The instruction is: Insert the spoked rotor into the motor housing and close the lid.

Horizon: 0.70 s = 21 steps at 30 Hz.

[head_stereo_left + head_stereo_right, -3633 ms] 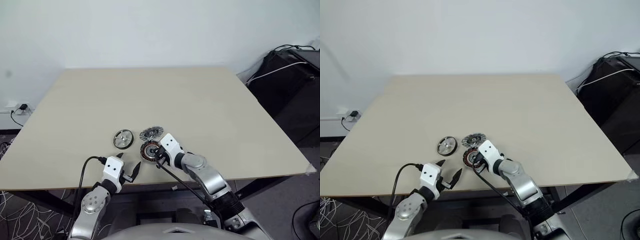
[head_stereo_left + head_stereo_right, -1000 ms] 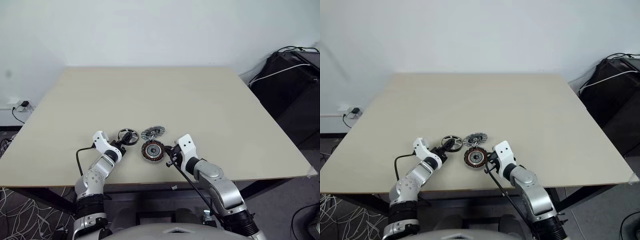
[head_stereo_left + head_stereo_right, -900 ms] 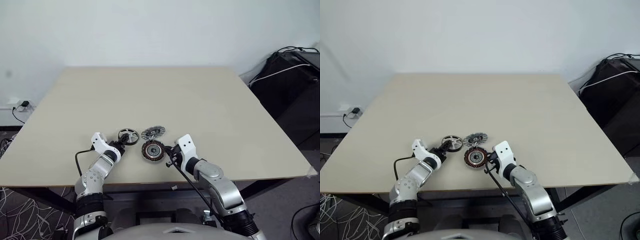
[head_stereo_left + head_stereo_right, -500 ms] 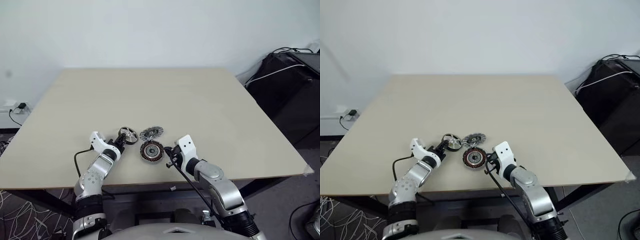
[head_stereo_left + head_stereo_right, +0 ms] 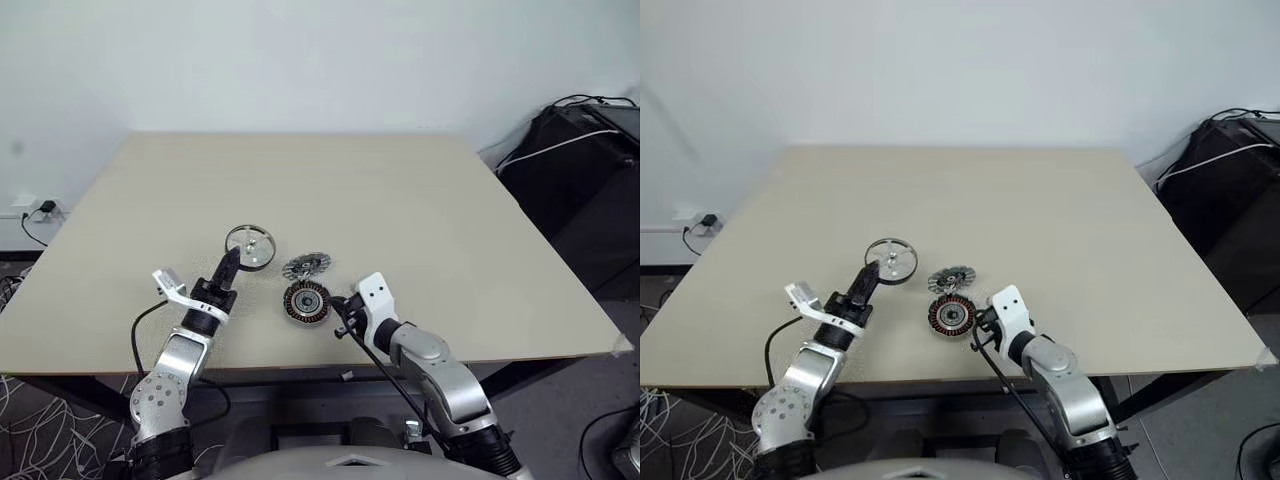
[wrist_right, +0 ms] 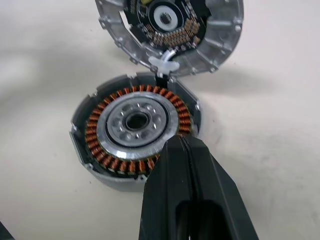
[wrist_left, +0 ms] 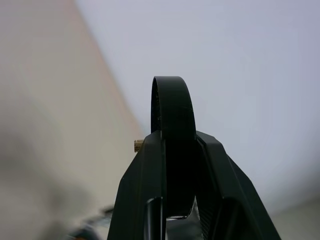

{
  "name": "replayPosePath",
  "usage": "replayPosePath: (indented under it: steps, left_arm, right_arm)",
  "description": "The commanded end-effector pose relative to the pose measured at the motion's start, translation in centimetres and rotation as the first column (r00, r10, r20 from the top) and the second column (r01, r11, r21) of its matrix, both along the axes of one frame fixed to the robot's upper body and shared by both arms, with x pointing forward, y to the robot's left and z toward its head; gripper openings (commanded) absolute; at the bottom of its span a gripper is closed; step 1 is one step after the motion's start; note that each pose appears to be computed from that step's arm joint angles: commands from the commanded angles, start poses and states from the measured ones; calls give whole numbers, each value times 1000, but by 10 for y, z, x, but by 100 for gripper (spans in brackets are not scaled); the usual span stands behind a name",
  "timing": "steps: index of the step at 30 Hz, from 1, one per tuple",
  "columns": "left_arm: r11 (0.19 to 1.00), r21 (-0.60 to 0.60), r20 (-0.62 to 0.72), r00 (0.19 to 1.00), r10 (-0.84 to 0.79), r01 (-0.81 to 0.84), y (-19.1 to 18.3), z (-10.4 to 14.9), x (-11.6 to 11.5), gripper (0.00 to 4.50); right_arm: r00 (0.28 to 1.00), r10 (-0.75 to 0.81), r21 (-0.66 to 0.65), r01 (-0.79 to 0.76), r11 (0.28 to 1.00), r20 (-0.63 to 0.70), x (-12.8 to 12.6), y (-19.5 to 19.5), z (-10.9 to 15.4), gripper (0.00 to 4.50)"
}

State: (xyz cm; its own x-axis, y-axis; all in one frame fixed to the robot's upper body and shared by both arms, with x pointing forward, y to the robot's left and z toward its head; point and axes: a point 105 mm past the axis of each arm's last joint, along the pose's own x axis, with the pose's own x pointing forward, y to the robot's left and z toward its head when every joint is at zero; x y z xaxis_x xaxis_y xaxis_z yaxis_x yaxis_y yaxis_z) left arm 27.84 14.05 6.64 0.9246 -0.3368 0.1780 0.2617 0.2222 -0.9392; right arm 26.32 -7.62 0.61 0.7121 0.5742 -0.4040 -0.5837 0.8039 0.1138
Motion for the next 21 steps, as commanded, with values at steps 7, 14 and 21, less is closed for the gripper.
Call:
replayPosePath:
  steps: [7,14,21]
  left_arm:
    - [927,-2,101,923,-372,374,-54,21,-30,46]
    - [906,58,-117,904,-412,420,-64,-19,-39,46]
    - [917,110,-212,911,-355,383,-61,-41,-34,46]
  right_arm:
    - [999,-31,-1,31,1000,41,4,-11,10,0]
    - [998,-39,-1,39,999,40,3,-12,9,0]
    - [999,-24,2,24,1000,40,1,-10,9,0]
